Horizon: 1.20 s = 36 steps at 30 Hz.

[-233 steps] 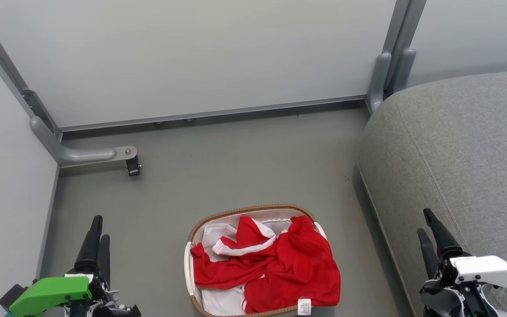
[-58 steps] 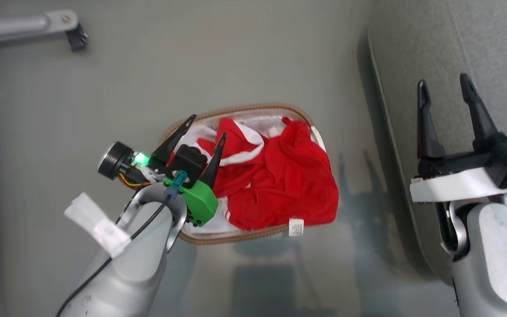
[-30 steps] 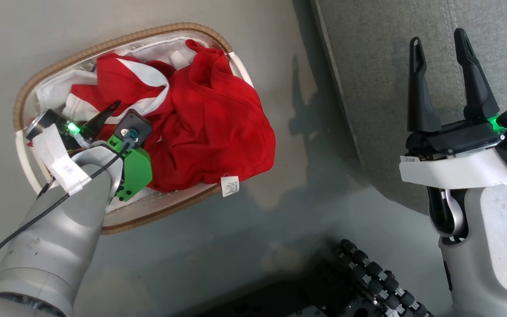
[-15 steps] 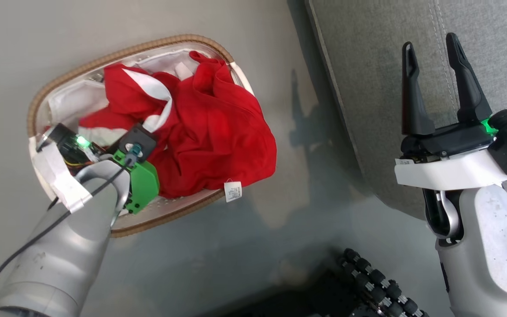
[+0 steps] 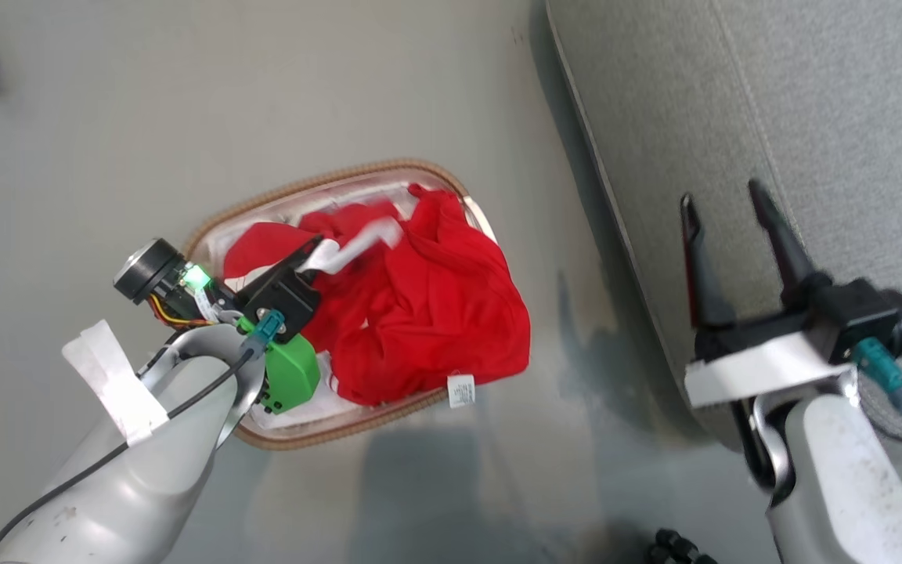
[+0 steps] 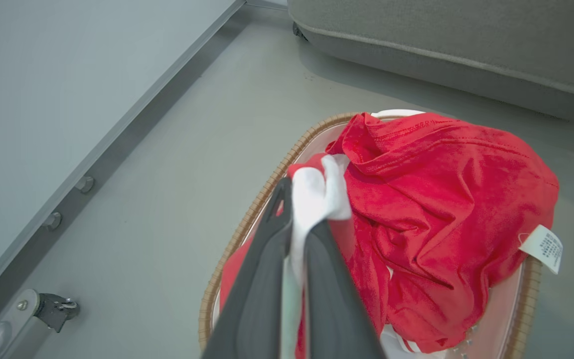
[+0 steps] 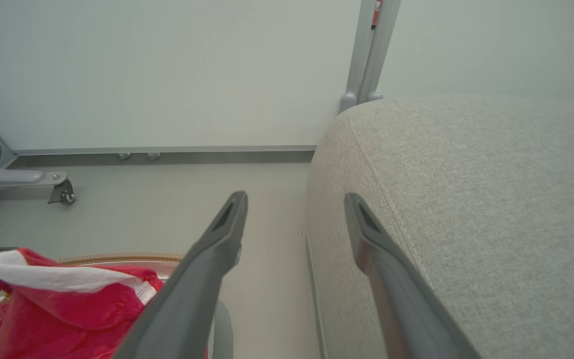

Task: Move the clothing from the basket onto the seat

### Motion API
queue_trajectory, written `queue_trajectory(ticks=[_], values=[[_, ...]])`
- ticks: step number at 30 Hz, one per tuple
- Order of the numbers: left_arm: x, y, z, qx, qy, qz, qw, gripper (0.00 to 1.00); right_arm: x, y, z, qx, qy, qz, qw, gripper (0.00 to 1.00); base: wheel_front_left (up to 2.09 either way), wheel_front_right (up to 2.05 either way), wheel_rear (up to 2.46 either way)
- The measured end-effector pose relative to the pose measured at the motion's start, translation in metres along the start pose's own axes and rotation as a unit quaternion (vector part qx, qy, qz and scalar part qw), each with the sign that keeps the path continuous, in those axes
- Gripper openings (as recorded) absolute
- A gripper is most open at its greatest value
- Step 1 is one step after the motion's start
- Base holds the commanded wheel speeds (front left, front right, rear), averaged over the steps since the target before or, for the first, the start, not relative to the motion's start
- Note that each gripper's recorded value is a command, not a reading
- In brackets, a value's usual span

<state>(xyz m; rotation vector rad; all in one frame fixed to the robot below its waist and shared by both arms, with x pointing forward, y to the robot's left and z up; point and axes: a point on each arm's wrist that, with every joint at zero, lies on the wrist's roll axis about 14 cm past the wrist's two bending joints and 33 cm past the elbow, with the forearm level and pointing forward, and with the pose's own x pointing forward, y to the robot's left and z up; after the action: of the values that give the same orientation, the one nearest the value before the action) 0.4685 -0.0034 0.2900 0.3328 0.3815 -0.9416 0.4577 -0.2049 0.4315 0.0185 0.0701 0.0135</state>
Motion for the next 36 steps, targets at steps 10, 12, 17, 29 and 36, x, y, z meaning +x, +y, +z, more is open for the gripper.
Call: queue_trajectory(ticks=[10, 12, 17, 29, 36], values=[[-0.069, 0.03, 0.098, 0.105, -0.065, 0.035, 0.992, 0.0, -0.039, 0.034, 0.022, 0.017, -0.01, 0.041, 0.999, 1.0, 0.0, 0.0, 0.0], [-0.083, 0.038, 0.128, 0.131, -0.086, 0.047, 0.987, 0.0, -0.043, 0.041, 0.033, 0.018, -0.024, 0.05, 0.998, 1.0, 0.0, 0.0, 0.0], [-0.121, 0.046, 0.207, 0.201, -0.142, 0.073, 0.966, 0.0, -0.054, 0.057, 0.061, 0.016, -0.062, 0.074, 0.995, 1.0, 0.0, 0.0, 0.0], [-0.188, 0.042, 0.323, 0.267, -0.231, 0.134, 0.926, 0.0, -0.077, 0.123, 0.109, -0.004, -0.126, 0.173, 0.977, 1.0, 0.0, 0.0, 0.0], [-0.197, 0.031, 0.351, 0.284, -0.255, 0.136, 0.914, 0.0, -0.079, 0.156, 0.114, -0.027, -0.131, 0.224, 0.965, 1.0, 0.0, 0.0, 0.0]])
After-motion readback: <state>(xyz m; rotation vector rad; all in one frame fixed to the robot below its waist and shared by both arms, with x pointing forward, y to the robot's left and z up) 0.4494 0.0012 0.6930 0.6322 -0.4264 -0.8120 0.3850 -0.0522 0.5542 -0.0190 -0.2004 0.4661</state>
